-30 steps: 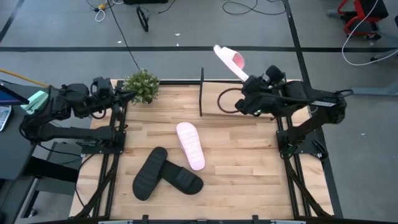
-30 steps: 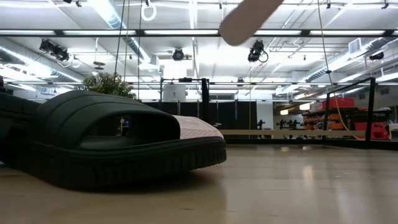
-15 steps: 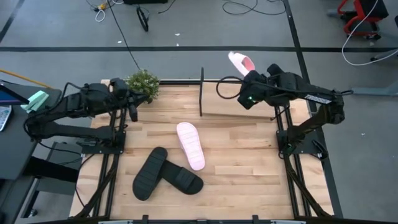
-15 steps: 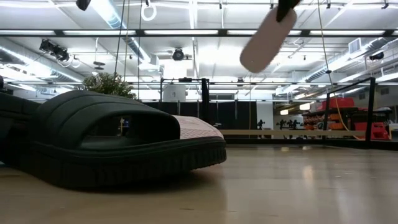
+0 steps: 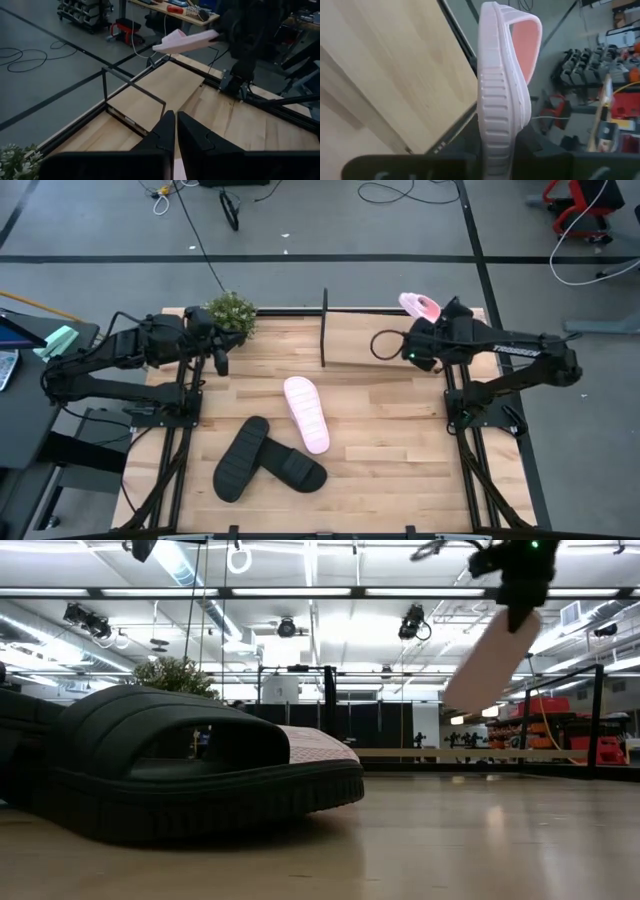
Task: Pick and place slides into the shelf
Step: Put the left pink slide on the shelf
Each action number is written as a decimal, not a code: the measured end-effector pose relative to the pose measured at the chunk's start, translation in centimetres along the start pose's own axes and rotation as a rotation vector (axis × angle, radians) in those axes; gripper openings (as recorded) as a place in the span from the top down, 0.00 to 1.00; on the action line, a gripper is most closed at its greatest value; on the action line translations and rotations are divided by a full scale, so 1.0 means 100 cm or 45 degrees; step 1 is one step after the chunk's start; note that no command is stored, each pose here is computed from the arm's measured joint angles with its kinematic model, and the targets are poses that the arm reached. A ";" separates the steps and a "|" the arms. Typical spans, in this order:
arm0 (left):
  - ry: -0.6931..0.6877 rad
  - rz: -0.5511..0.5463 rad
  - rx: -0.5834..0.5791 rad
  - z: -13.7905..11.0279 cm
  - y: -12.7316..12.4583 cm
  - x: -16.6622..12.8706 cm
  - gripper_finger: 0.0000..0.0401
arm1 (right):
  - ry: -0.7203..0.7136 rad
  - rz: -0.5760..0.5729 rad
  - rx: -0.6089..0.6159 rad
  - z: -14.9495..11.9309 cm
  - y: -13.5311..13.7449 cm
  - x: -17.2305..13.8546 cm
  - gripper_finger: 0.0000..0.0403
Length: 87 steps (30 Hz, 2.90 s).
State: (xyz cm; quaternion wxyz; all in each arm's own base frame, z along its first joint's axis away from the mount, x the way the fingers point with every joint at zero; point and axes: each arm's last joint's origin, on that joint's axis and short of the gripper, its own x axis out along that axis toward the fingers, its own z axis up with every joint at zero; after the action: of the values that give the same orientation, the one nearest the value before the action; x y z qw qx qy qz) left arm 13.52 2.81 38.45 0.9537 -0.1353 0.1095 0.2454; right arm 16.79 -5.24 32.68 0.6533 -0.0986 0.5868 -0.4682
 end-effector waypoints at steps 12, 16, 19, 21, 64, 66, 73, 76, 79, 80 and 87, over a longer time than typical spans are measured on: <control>-0.091 -0.029 -0.025 0.007 -0.002 0.000 0.95 | 0.134 -0.128 -0.269 -0.031 0.027 0.036 0.85; -0.108 -0.034 -0.037 0.009 -0.003 0.000 0.94 | 0.162 -0.154 -0.360 -0.037 0.033 0.042 0.85; -0.111 -0.036 -0.040 0.009 -0.003 0.001 0.94 | 0.157 -0.151 -0.369 -0.037 0.035 0.046 0.85; -0.102 -0.033 -0.035 0.008 -0.004 0.003 0.94 | 0.157 -0.141 -0.376 -0.036 0.036 0.048 0.85; 0.007 0.002 0.009 0.001 -0.012 0.033 0.93 | 0.252 0.020 -0.434 -0.039 0.048 0.095 0.86; 0.007 0.002 0.009 0.001 -0.012 0.033 0.94 | 0.236 -0.010 -0.438 -0.038 0.047 0.094 0.86; 0.007 0.002 0.009 0.001 -0.012 0.033 0.93 | 0.267 -0.030 -0.428 -0.040 0.046 0.092 0.86; 0.007 0.002 0.009 0.001 -0.012 0.033 0.92 | 0.275 -0.022 -0.430 -0.041 0.046 0.092 0.86; 0.007 0.002 0.009 0.001 -0.012 0.033 0.91 | 0.280 0.005 -0.427 -0.041 0.046 0.092 0.86; 0.007 0.002 0.009 0.001 -0.012 0.033 0.91 | 0.281 0.010 -0.427 -0.041 0.046 0.092 0.86; 0.007 0.002 0.002 0.001 -0.012 0.033 0.93 | 0.297 0.141 -0.447 -0.042 0.049 0.092 0.84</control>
State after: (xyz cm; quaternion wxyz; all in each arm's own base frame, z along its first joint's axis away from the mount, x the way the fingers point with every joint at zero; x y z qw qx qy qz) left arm 16.92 3.27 37.90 0.9533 -0.1352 0.1126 0.2456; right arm 14.47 -7.49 21.96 0.5783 -0.1237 0.7356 -0.3304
